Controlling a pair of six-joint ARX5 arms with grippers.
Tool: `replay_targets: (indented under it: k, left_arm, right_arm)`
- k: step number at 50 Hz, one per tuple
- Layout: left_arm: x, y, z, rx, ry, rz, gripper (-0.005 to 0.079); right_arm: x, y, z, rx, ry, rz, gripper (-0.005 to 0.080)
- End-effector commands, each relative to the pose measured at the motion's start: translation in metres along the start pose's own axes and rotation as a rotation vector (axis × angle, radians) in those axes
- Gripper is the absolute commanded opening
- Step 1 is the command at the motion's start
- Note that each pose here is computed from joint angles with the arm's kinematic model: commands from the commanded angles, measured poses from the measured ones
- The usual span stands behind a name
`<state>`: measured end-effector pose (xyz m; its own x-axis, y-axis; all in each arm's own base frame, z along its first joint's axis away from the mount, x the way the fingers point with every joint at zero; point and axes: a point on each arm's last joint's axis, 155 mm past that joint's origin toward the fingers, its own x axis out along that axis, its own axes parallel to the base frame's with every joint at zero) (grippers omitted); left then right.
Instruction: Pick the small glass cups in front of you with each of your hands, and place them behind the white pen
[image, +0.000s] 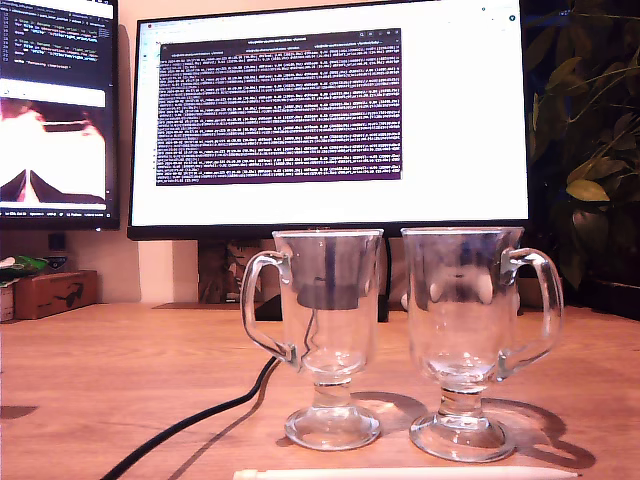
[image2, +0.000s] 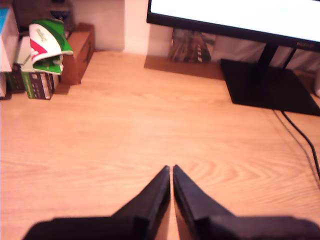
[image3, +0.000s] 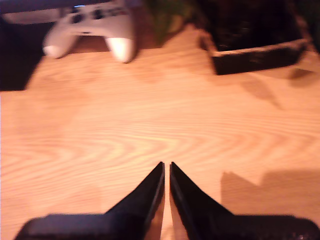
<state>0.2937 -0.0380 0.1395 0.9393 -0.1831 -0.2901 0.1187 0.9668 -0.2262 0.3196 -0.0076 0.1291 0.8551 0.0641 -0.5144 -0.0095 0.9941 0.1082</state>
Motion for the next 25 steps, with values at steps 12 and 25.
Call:
replay_targets:
  k: [12, 25]
  left_arm:
    - [-0.013, 0.007, -0.002, 0.003, -0.040, 0.039, -0.0020]
    - [-0.019, 0.012, -0.019, -0.045, -0.062, 0.043, -0.0020]
  right_arm:
    - [-0.010, 0.020, 0.007, -0.047, -0.088, 0.042, -0.0005]
    - [-0.014, 0.030, -0.001, -0.068, -0.137, 0.074, -0.0005]
